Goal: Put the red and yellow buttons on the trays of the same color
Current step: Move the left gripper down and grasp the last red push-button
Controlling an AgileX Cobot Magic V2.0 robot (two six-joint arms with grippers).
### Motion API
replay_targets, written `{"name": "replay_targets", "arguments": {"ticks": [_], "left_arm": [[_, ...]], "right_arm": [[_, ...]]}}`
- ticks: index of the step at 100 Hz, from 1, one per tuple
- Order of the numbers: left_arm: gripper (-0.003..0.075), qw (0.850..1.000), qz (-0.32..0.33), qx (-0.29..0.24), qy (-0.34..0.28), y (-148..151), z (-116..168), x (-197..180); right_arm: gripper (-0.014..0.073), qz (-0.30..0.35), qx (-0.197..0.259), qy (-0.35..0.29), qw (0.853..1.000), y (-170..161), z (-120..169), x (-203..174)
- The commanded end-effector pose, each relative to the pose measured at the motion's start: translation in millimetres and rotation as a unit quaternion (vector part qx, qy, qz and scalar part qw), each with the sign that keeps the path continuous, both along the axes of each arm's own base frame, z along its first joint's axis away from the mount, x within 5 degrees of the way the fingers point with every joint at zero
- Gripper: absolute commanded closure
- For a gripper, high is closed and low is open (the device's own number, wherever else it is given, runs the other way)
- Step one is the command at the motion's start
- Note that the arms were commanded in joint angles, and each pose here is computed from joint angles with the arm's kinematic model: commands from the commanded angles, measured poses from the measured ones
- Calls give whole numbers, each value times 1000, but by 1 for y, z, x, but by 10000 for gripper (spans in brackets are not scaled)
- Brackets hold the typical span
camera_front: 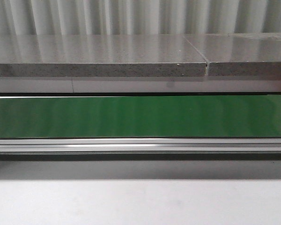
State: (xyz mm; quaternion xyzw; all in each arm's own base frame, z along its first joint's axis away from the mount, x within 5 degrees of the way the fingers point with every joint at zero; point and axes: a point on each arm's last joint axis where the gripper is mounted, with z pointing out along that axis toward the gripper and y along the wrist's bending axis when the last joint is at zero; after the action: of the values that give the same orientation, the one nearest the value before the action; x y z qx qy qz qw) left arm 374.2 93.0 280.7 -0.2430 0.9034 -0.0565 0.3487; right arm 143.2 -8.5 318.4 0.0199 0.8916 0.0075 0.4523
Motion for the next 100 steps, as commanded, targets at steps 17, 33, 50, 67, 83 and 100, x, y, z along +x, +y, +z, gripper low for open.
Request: {"name": "replay_targets", "arguments": {"ticks": [17, 33, 50, 67, 83, 100], "left_arm": [[740, 997, -62, 40, -26, -16, 60, -39], [740, 995, -89, 26, -32, -26, 56, -56], [740, 991, -133, -5, -27, -38, 39, -66], [740, 988, -148, -33, -16, -44, 19, -71], [740, 990, -140, -33, -10, -43, 8, -73], [739, 989, -144, -32, -3, -43, 4, -74]], "right_arm": [[663, -1, -10, -41, 999, -1, 13, 2], [663, -1, -10, -41, 999, -1, 13, 2], [663, -1, -10, -41, 999, -1, 13, 2], [663, -1, -10, -41, 999, -1, 13, 2], [663, -1, -10, -41, 999, -1, 13, 2], [663, -1, -10, -40, 999, -1, 13, 2]]}}
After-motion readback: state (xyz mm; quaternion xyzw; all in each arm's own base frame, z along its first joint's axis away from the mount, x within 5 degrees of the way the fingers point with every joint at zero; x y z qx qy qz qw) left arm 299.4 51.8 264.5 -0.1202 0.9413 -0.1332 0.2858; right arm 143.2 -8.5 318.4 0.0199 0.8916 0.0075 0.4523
